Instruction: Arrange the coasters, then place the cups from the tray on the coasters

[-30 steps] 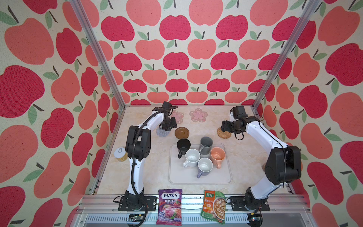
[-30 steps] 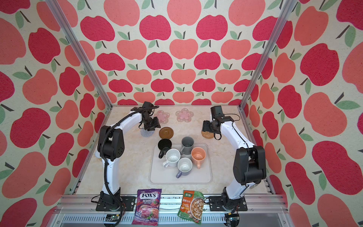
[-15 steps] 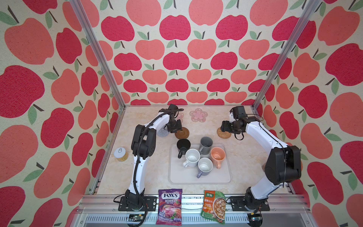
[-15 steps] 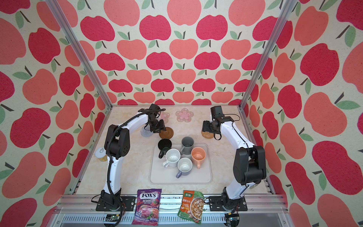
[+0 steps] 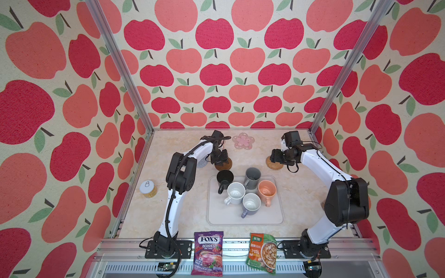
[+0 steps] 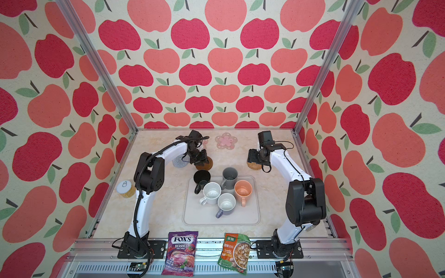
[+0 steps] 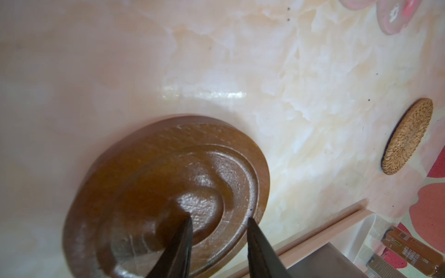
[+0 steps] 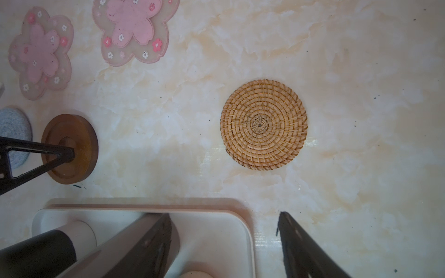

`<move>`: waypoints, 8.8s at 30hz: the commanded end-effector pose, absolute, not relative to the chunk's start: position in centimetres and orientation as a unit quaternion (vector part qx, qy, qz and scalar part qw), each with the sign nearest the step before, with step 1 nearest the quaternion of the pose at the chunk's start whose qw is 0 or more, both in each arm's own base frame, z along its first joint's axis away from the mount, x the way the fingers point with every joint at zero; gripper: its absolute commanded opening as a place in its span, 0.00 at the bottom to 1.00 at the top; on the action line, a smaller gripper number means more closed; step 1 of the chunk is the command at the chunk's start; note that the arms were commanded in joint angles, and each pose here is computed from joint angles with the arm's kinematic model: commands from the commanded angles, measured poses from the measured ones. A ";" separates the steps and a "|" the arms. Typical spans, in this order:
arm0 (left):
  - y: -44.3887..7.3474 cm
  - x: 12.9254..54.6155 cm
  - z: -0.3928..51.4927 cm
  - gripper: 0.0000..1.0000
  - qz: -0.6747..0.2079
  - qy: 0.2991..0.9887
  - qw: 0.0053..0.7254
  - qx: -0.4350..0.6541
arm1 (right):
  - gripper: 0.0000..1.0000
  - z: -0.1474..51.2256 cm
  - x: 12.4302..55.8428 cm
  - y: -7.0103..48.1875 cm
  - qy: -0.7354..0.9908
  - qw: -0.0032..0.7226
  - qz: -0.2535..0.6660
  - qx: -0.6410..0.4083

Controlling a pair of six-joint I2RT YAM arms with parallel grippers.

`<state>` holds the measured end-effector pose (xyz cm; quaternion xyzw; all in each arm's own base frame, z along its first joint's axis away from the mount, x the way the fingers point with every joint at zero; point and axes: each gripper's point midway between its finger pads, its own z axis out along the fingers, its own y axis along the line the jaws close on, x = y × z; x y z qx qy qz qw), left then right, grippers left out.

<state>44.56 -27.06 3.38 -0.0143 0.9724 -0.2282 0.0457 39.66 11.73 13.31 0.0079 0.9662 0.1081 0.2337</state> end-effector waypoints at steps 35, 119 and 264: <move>-26.4 49.2 20.0 0.41 -0.400 0.892 0.209 -0.018 | 0.47 7.9 44.5 10.3 0.972 0.207 0.093 0.057; -15.2 44.5 17.0 0.48 -0.343 0.912 0.193 -0.114 | 0.37 2.5 44.8 16.7 0.991 0.119 0.060 0.032; -11.6 40.7 13.5 0.59 -0.133 0.978 0.145 -0.063 | 0.61 15.5 39.5 13.7 0.964 0.247 0.093 -0.022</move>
